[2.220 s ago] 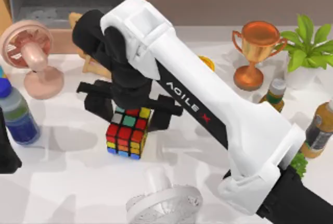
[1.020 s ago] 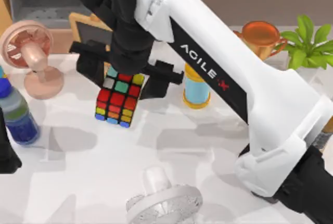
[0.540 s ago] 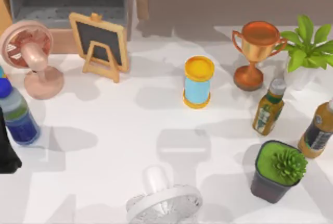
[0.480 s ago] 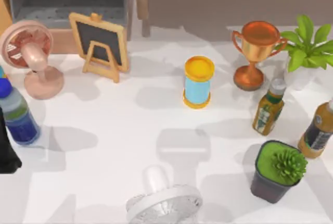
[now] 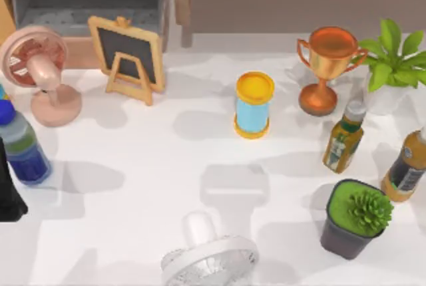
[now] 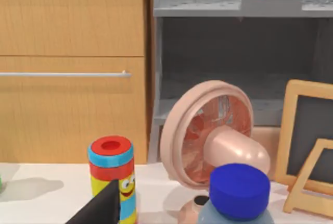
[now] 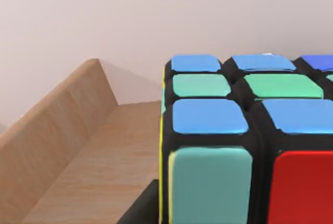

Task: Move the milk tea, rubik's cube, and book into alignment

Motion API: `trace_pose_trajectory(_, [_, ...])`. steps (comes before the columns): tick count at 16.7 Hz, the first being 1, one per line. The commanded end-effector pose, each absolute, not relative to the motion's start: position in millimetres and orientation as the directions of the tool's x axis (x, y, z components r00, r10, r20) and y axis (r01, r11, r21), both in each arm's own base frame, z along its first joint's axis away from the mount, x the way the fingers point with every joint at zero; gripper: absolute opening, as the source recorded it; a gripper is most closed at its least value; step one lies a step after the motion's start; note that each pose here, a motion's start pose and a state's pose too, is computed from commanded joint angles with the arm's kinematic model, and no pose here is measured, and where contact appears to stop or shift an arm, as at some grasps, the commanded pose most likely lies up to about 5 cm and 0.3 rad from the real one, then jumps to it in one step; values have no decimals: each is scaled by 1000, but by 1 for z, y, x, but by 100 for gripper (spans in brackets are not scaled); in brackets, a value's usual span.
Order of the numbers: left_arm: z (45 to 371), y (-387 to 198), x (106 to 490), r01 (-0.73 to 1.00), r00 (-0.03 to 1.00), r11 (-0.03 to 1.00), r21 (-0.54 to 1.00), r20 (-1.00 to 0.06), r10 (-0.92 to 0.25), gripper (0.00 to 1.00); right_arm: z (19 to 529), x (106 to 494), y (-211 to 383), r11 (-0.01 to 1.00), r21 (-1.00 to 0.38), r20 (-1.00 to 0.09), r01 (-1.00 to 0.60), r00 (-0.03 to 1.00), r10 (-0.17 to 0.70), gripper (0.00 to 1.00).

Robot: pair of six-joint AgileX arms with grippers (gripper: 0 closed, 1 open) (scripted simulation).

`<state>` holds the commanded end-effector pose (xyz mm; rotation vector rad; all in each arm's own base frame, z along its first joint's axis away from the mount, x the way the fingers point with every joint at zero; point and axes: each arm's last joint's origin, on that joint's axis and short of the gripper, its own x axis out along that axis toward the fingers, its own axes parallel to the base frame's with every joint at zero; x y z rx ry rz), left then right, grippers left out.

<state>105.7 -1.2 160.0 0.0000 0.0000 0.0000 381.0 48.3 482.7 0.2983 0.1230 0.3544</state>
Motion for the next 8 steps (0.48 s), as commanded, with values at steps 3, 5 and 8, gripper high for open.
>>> trace_pose_trajectory(3, [160,-1,106,0,1000,1000,0,0,0,100,459,370,-10,961,170,-1,-219,975,222,0])
trace_pose_trajectory(5, [160,-1,106,0,1000,1000,0,0,0,100,439,362,-42,985,100,20,-140,990,139,0])
trace_pose_trajectory(8, [160,-1,106,0,1000,1000,0,0,0,100,411,352,-76,999,30,32,-44,999,43,0])
